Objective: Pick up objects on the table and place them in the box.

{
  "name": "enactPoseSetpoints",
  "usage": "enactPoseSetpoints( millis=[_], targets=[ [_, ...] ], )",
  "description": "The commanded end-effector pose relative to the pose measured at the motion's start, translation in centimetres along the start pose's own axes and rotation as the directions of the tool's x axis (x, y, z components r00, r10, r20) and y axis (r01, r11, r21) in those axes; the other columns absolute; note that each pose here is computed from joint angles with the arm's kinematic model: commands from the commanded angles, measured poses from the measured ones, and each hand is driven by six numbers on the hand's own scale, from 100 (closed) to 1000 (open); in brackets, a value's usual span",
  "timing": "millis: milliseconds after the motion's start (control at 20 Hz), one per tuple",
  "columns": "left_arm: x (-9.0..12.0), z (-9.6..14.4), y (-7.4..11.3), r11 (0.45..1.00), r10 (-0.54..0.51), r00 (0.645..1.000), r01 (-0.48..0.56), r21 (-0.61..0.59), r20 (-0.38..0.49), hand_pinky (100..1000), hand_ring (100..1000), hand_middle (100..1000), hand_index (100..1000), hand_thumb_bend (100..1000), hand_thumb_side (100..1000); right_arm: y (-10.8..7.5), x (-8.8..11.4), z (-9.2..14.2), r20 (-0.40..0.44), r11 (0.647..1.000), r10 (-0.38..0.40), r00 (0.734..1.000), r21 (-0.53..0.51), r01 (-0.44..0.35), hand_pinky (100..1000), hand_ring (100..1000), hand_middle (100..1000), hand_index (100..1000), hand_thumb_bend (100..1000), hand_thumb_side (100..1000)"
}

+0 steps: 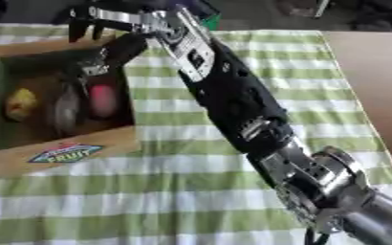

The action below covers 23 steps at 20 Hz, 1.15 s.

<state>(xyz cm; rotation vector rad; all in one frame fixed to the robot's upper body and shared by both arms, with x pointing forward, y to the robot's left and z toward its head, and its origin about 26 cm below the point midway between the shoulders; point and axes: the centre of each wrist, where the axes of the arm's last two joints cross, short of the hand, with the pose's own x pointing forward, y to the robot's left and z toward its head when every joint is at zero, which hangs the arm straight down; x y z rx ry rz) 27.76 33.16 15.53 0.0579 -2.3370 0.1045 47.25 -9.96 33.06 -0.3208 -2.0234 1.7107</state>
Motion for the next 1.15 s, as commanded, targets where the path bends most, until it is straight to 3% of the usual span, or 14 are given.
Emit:
enactPoseSetpoints(
  millis=[50,300,650,750,1150],
  targets=[
    [0.8,-0.3,0.3,1.000,-0.022,0.999,0.022,-0.007,0.025,629,742,685,738,100,981,-2.8,1.0,0.8,0.015,0.997,0.011,1.000,-0.071,-0.009,743,816,697,945,474,686],
    [0.8,-0.1,0.5,1.000,-0.030,0.999,0.030,0.000,0.020,629,742,684,738,100,979,-4.7,1.3,2.5,0.024,0.988,-0.003,1.000,-0.152,0.007,736,808,681,937,413,743],
    [0.8,0.2,0.9,0.999,-0.050,0.999,0.049,0.020,0.017,627,741,684,737,100,970,-7.8,2.1,7.2,0.049,0.933,-0.061,0.997,-0.353,0.075,716,789,664,924,100,858],
    [0.9,0.2,1.0,0.998,-0.055,0.998,0.055,0.023,0.019,626,741,684,738,100,966,-8.4,2.3,8.6,0.056,0.903,-0.091,0.994,-0.417,0.107,709,783,659,920,100,923],
    [1.0,0.4,1.5,0.995,-0.086,0.996,0.085,0.041,0.028,624,741,685,738,100,954,-8.8,3.0,14.6,0.067,0.778,-0.167,0.984,-0.604,0.174,694,775,694,927,100,980]
  ],
)
